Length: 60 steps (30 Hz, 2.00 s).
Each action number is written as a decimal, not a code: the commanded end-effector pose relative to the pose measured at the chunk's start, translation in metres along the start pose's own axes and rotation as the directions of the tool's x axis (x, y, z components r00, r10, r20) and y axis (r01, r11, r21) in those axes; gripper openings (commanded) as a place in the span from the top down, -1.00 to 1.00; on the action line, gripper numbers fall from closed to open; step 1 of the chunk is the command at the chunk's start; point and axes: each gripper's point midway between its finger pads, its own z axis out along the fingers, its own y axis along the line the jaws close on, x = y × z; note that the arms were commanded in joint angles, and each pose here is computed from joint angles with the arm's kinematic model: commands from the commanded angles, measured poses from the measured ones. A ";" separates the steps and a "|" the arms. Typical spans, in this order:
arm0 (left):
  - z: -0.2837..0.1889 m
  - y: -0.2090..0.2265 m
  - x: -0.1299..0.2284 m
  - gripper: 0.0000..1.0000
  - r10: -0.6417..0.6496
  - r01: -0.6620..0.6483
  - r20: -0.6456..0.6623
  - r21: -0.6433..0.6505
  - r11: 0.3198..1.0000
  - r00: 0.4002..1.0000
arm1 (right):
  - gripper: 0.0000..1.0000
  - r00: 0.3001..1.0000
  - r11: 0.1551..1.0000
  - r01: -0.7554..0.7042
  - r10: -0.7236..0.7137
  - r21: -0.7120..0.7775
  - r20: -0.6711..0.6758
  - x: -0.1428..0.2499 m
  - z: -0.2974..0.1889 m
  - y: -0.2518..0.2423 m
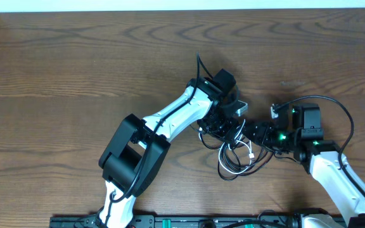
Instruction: Untangle cables
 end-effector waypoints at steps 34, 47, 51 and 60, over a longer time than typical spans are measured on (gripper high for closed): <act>0.001 0.001 0.003 0.85 -0.007 0.007 -0.010 0.001 1.000 1.000 | 0.51 1.000 1.000 0.026 -0.026 0.009 0.006 0.001 0.031 0.001; 0.001 0.003 0.002 0.85 -0.006 0.006 -0.007 -0.012 1.000 1.000 | 0.98 0.999 0.994 0.041 -0.044 0.104 0.023 0.000 0.029 -0.019; 0.000 0.017 0.004 0.85 -0.026 0.025 -0.010 -0.095 0.995 1.000 | 0.98 0.997 0.996 0.076 -0.076 0.051 -0.002 0.002 0.027 -0.013; -0.001 0.030 0.011 0.85 -0.073 0.067 -0.030 -0.170 0.983 0.997 | 0.98 0.995 0.992 0.089 -0.093 -0.089 -0.040 0.003 0.009 -0.002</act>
